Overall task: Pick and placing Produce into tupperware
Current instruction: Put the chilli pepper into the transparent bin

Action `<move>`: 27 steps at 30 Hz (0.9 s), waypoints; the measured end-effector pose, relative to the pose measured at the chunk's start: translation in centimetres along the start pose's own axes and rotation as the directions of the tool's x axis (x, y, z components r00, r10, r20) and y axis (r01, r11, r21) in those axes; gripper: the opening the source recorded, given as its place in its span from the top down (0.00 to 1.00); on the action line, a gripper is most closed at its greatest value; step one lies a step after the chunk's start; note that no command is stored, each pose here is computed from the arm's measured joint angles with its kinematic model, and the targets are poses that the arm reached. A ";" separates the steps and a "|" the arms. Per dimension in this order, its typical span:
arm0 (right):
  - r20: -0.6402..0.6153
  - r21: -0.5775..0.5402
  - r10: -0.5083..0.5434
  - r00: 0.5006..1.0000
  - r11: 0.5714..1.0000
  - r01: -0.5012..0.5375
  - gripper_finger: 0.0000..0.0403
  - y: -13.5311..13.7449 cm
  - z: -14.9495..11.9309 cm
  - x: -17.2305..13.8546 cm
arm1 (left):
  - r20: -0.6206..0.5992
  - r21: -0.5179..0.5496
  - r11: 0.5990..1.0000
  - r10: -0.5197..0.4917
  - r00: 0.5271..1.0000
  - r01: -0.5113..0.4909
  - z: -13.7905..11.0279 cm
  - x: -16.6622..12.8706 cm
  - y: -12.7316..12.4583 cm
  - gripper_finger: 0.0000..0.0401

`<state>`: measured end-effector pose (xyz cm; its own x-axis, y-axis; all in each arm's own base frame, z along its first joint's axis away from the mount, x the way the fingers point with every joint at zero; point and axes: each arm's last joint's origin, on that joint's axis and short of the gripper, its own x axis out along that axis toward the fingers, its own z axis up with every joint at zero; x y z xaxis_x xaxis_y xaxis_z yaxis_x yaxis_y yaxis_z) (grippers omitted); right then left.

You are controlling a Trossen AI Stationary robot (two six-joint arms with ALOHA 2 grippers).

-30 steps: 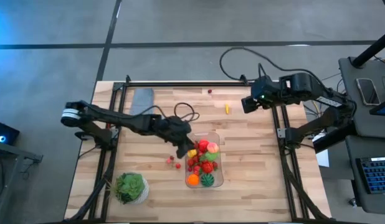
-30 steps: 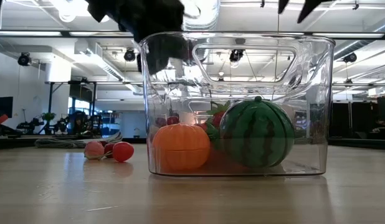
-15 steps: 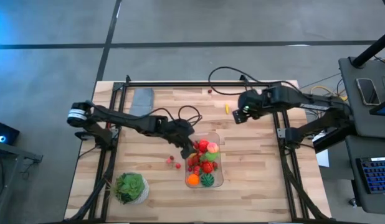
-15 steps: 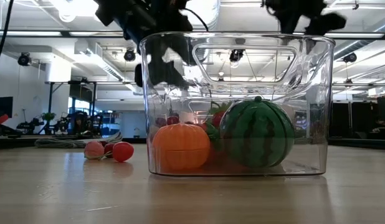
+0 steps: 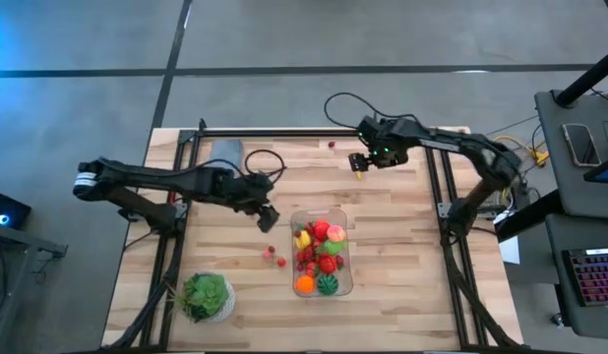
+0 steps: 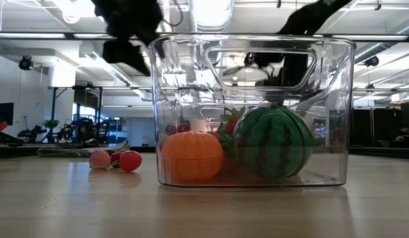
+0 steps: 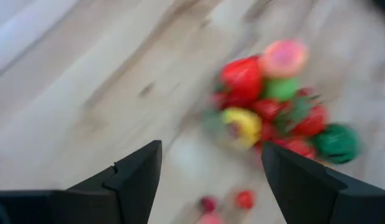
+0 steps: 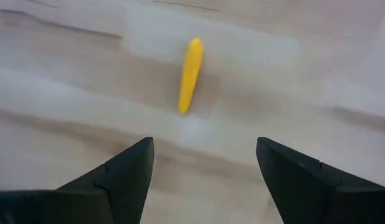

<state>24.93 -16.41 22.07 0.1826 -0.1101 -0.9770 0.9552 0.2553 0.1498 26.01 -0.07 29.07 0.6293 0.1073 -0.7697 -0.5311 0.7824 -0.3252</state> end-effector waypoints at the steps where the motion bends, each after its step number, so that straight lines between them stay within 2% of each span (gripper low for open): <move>1: -0.018 -0.006 -0.012 1.000 1.000 0.012 0.32 0.0 0.5 0.8 | -0.013 0.000 0.999 0.032 0.999 -0.032 -0.2 -0.3 0.4 0.35; 11: -0.121 -0.090 -0.089 0.989 0.993 0.078 0.36 1.9 3.4 6.5 | -0.117 -0.013 0.979 0.201 0.973 -0.203 -1.1 -0.2 3.3 0.35; 18: -0.148 -0.101 -0.112 0.983 0.990 0.098 0.45 2.7 4.4 8.1 | -0.130 0.023 0.979 0.205 0.970 -0.204 -1.7 -0.1 3.9 0.35; 27: -0.171 -0.114 -0.131 0.977 0.987 0.113 0.57 2.4 4.1 8.8 | -0.122 0.036 0.980 0.200 0.972 -0.197 -1.6 -0.2 3.9 0.35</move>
<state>29.83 -20.73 14.43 0.0131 0.0227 -0.9997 0.9369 0.3490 0.0202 22.93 1.96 27.10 0.4362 0.1856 -0.8805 -0.6240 0.7674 -0.1473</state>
